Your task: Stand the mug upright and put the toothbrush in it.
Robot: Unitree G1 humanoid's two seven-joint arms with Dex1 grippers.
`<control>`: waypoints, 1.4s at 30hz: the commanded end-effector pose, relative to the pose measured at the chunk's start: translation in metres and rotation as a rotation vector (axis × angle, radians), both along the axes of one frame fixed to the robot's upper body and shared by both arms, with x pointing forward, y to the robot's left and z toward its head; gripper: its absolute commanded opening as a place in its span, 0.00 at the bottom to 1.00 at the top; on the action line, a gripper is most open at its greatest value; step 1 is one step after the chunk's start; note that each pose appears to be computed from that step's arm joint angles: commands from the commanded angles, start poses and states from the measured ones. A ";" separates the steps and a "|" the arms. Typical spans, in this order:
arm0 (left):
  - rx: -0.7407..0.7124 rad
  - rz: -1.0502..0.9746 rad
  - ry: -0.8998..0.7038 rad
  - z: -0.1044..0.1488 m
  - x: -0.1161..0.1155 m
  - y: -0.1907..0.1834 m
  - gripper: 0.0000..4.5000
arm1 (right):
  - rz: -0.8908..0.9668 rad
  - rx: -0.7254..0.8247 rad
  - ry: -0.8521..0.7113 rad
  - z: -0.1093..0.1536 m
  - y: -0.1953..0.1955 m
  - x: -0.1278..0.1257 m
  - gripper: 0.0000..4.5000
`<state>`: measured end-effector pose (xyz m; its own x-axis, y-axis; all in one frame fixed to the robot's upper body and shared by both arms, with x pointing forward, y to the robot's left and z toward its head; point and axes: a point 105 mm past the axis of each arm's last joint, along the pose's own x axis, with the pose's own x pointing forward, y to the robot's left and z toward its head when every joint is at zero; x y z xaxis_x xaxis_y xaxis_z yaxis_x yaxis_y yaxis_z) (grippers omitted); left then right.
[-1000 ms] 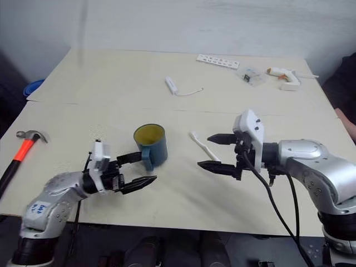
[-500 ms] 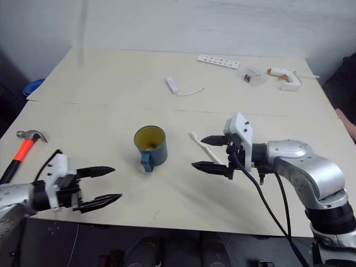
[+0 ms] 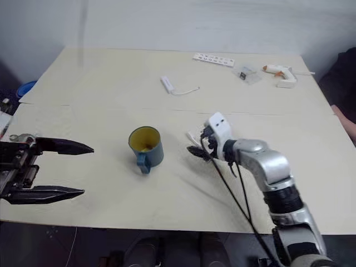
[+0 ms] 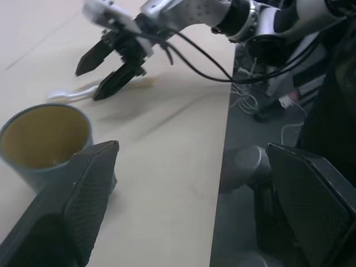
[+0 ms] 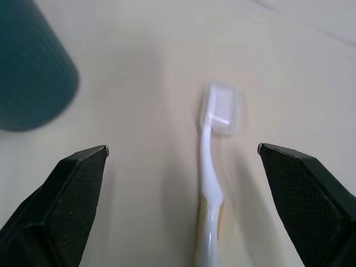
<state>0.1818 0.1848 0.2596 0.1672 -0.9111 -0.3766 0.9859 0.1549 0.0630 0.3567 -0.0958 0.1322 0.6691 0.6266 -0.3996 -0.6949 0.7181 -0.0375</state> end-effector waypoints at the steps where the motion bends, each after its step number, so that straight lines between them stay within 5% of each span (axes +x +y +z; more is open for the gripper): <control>1: 0.040 -0.065 -0.020 0.000 -0.003 -0.008 1.00 | -0.054 -0.061 0.006 -0.003 -0.008 0.006 1.00; 3: 0.044 -0.066 -0.029 0.001 0.001 -0.008 1.00 | -0.049 -0.077 0.034 -0.011 -0.007 0.004 1.00; 6: 0.073 -0.050 -0.057 -0.002 0.008 -0.006 1.00 | -0.042 -0.091 0.053 -0.019 -0.006 0.003 0.86; 18: 0.053 -0.001 -0.049 0.001 0.014 0.003 1.00 | 0.020 -0.123 0.011 -0.009 -0.002 0.001 0.05; 24: -0.027 0.101 -0.044 0.013 0.015 0.016 1.00 | 0.115 0.050 -0.138 0.043 0.028 0.004 0.03; 29: -0.084 0.220 -0.045 0.017 0.014 0.036 1.00 | 0.273 0.466 -0.326 0.134 0.094 -0.006 0.03; 31: -0.081 0.244 -0.047 0.015 0.013 0.040 1.00 | 0.327 0.560 -0.345 0.152 0.111 -0.013 0.03; 42: -0.074 0.284 -0.051 0.008 0.010 0.042 1.00 | 0.405 0.771 -0.234 0.146 0.185 -0.023 0.03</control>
<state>0.1937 0.2249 0.2605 0.4077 -0.8577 -0.3132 0.9088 0.4146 0.0474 0.3430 0.0793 0.2645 0.3867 0.8790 0.2789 -0.9198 0.3457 0.1857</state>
